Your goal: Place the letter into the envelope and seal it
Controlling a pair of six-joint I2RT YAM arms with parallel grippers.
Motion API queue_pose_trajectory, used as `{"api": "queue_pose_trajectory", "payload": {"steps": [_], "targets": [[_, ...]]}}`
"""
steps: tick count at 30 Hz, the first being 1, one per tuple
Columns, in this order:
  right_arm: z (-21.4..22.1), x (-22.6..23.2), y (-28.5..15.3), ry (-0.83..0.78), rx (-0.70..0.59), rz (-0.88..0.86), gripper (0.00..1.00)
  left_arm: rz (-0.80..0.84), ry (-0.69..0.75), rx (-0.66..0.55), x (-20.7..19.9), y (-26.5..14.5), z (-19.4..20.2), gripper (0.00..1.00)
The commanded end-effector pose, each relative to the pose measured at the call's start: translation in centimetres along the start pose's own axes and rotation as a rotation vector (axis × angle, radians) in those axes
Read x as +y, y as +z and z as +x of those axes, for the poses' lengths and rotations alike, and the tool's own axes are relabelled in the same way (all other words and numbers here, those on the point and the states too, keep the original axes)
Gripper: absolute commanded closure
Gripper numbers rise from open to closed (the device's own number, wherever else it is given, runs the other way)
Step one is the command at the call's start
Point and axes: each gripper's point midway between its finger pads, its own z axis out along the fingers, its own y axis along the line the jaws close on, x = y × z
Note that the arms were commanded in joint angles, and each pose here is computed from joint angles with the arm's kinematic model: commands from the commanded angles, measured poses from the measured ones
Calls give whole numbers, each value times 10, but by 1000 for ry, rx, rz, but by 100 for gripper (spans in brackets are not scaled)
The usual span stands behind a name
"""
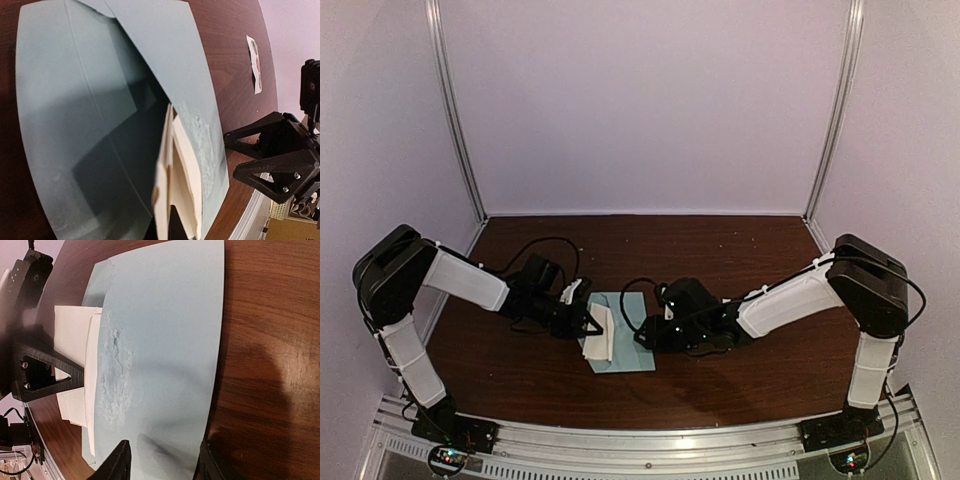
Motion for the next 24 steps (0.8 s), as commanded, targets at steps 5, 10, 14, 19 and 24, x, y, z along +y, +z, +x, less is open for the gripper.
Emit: {"api": "queue_pose_trajectory", "payload": {"steps": [5, 10, 14, 19, 24], "targets": [[-2, 27, -1, -2, 2, -84, 53, 77, 54, -89, -34, 0, -25, 100], [-1, 25, -2, -1, 0, -80, 54, 61, 58, -93, -33, 1, -27, 100], [-1, 23, -3, -1, -3, -69, 54, 38, 71, -84, -31, 1, -28, 93], [-3, 18, -6, 0, -17, -43, 53, -21, 104, -82, -26, -3, -31, 76], [-9, 13, -14, -11, -44, -2, 53, -99, 157, -100, -24, -14, -38, 64]]}}
